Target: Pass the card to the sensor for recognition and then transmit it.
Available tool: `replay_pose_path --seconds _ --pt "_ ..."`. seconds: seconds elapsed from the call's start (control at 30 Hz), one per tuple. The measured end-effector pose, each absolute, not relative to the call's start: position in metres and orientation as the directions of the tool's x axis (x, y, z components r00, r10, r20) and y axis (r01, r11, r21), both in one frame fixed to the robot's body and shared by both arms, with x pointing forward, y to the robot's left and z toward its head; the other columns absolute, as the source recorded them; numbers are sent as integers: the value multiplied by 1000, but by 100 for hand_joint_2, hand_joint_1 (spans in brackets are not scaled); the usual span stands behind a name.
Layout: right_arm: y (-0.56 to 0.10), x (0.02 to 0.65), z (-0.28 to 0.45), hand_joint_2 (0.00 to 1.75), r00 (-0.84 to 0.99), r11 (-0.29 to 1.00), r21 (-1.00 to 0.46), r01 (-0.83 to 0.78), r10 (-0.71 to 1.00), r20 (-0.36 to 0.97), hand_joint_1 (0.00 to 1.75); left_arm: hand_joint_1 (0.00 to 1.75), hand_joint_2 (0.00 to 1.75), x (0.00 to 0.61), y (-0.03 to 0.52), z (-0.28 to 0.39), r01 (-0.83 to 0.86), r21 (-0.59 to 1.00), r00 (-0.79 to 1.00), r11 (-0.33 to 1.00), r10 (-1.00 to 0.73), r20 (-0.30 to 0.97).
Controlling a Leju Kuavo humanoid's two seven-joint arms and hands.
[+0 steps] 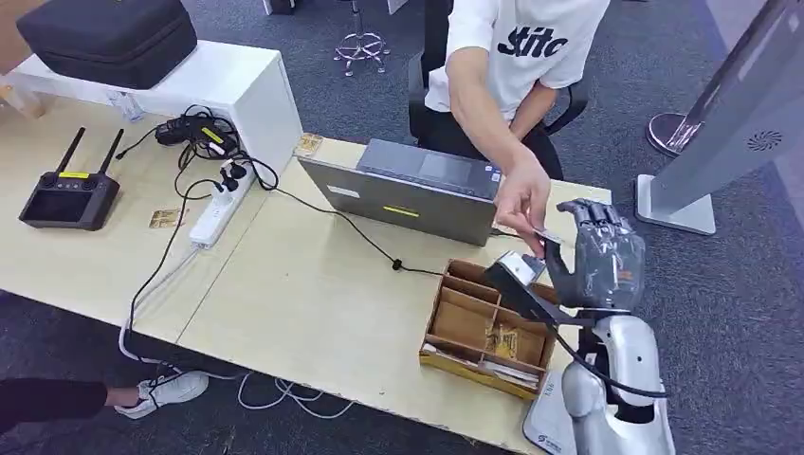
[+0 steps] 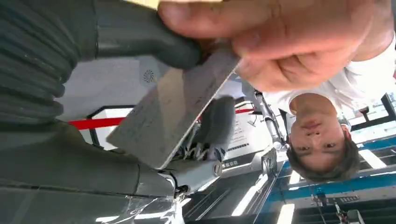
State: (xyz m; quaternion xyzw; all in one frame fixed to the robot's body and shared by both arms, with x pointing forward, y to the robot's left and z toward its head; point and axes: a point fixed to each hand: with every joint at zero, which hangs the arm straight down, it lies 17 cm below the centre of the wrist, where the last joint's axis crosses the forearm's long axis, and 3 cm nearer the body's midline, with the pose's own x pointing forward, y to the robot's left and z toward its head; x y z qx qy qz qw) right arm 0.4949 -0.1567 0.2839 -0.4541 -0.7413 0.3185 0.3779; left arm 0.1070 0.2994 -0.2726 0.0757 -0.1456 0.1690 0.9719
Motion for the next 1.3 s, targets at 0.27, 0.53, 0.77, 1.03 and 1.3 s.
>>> replay_pose_path --seconds 0.27,0.53,0.77,1.03,1.3 --pt "-156 496 284 175 -302 385 -815 434 914 271 166 0 175 107 299 -273 -350 98 900 932 306 309" --pt "-156 497 286 175 -303 385 -814 436 914 270 175 0 175 107 298 -273 -350 97 900 932 306 309" --pt "-154 496 287 175 -317 387 -812 437 911 264 175 0 175 107 295 -273 -342 96 904 935 299 307" --pt "-157 466 265 175 -371 510 -760 404 850 373 175 0 175 107 288 -272 -381 90 890 920 338 306" --pt "-243 378 180 175 -282 701 -646 303 713 642 175 0 175 91 284 -275 -486 85 849 870 447 281"
